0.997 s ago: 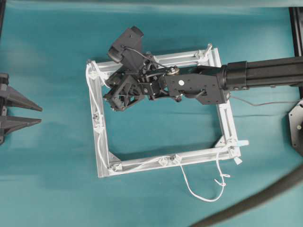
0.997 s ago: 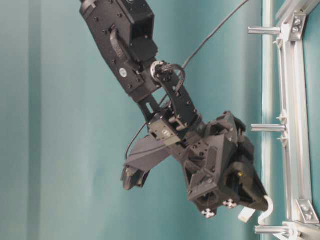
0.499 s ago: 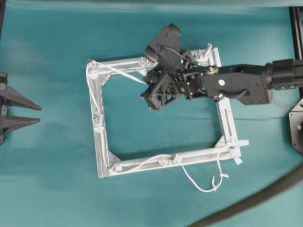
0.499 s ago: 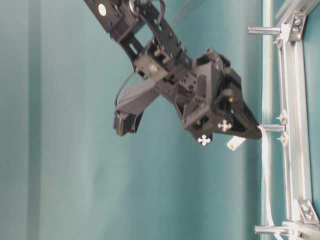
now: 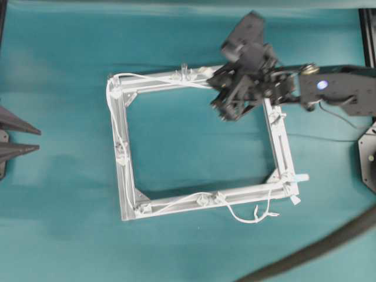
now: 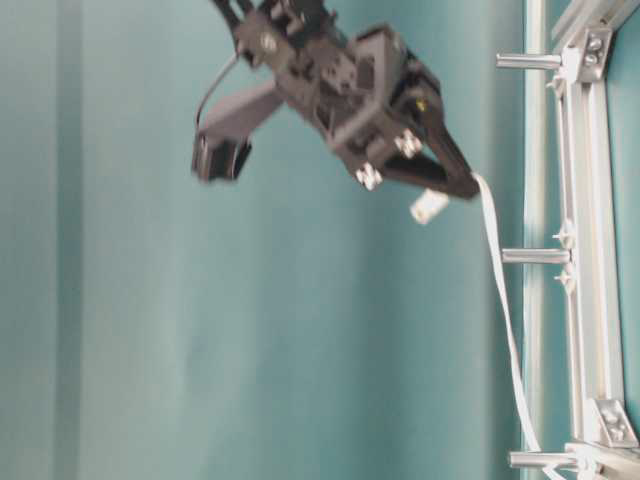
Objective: Move the cable alternately left and right between 8 pins so it hooks onto each one.
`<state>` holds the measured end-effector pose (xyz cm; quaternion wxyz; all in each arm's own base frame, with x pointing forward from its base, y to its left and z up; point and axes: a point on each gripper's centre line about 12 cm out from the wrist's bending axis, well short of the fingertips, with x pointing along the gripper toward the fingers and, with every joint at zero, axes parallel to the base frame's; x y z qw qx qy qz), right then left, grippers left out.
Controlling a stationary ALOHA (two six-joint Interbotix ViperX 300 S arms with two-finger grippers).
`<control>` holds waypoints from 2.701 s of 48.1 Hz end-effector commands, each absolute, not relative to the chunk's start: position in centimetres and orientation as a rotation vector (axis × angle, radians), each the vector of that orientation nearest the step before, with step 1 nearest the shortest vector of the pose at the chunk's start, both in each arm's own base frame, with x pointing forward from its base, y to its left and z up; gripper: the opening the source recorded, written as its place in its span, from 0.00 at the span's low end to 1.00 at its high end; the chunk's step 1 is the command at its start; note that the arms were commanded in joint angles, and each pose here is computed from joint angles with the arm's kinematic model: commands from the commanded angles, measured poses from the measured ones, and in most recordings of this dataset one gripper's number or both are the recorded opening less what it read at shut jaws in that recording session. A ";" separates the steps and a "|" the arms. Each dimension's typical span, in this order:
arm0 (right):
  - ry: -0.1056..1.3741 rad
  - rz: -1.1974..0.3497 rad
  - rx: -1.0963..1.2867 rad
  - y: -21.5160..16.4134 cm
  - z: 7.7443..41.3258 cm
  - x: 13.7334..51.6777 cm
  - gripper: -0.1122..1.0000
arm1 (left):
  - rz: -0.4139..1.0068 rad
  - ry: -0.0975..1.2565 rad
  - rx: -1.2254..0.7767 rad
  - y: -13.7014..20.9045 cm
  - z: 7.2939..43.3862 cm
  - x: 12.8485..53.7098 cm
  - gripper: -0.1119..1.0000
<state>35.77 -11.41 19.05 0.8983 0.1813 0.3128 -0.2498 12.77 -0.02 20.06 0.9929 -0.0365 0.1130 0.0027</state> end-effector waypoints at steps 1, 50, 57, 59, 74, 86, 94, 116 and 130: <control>0.584 -0.490 0.384 -12.3 20.1 35.3 0.18 | 0.004 0.214 -0.073 0.0 20.7 12.9 0.55; 0.621 -0.441 0.220 -16.4 17.0 32.3 0.18 | 0.004 0.214 -0.073 0.0 20.7 12.9 0.55; 0.655 -0.461 0.193 -17.2 16.4 32.1 0.18 | 0.004 0.214 -0.074 0.0 20.7 12.9 0.55; 0.656 -0.471 0.190 -17.5 16.4 32.0 0.18 | 0.004 0.214 -0.073 0.0 20.7 12.9 0.55; 0.670 -0.512 0.168 -19.3 16.3 31.1 0.18 | 0.004 0.214 -0.074 0.0 20.7 12.9 0.55; 0.704 -0.584 0.175 -20.6 16.0 29.9 0.18 | 0.004 0.214 -0.074 0.0 20.7 12.9 0.55; 0.708 -0.598 0.178 -21.0 16.0 29.6 0.18 | 0.004 0.214 -0.074 0.0 20.7 12.9 0.55; 0.738 -0.697 0.202 -21.5 16.2 26.6 0.18 | 0.004 0.214 -0.074 0.0 20.7 12.9 0.55; 0.758 -0.700 0.235 -20.3 15.3 25.1 0.18 | 0.004 0.214 -0.073 0.0 20.7 12.9 0.55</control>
